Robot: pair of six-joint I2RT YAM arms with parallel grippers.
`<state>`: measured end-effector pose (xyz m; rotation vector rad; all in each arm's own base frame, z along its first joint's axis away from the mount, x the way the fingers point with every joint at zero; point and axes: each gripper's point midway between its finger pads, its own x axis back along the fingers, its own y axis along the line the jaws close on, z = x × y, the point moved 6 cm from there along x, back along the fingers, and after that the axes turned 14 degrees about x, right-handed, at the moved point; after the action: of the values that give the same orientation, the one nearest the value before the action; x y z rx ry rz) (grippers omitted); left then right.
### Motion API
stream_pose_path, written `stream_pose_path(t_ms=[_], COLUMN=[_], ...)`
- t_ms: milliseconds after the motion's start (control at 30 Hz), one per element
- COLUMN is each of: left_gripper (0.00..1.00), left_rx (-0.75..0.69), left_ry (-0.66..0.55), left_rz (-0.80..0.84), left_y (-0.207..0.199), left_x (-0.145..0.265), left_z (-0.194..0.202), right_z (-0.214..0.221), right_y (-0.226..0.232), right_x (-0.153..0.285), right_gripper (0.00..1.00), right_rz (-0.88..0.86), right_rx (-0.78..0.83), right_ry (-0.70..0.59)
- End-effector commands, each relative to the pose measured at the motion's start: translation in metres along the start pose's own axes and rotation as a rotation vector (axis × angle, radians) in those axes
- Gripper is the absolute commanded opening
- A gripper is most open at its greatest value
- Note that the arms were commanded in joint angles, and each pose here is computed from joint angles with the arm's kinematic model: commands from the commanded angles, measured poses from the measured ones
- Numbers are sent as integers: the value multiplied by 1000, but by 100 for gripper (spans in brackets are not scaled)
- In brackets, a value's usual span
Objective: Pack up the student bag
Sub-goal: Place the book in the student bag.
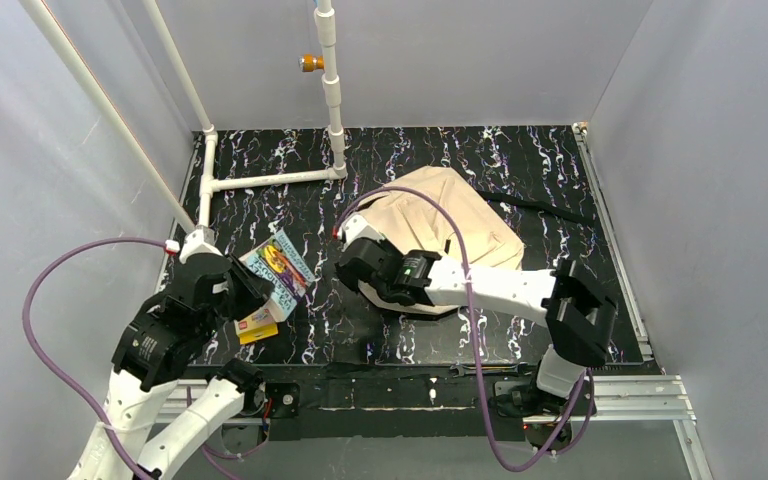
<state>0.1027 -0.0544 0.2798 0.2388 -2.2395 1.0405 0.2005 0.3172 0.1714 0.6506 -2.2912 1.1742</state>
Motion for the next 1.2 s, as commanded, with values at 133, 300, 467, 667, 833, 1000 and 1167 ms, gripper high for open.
stream_pose_path(t_ms=[133, 300, 467, 667, 833, 1000, 1167], left_gripper=[0, 0, 0, 0, 0, 0, 0], left_rx=[66, 140, 228, 356, 433, 418, 449], left_ry=[134, 291, 409, 494, 422, 369, 382], left_rz=[253, 362, 418, 431, 470, 471, 478], left_y=[-50, -77, -96, -108, -113, -126, -141], left_x=[-3, -16, -41, -88, -117, -126, -148], left_z=[10, 27, 43, 61, 61, 52, 54], right_z=[-9, -12, -22, -32, -32, -29, -29], right_y=[-33, -65, -101, -114, -113, -107, -103], right_x=[12, 22, 37, 43, 45, 44, 43], right_gripper=[1, 1, 1, 1, 1, 1, 1], right_rz=[1, -13, -44, -89, -118, -148, -167], right_rx=[-160, -324, -532, -620, -626, -633, -647], right_ry=[-77, -145, -262, -338, -354, -362, -361])
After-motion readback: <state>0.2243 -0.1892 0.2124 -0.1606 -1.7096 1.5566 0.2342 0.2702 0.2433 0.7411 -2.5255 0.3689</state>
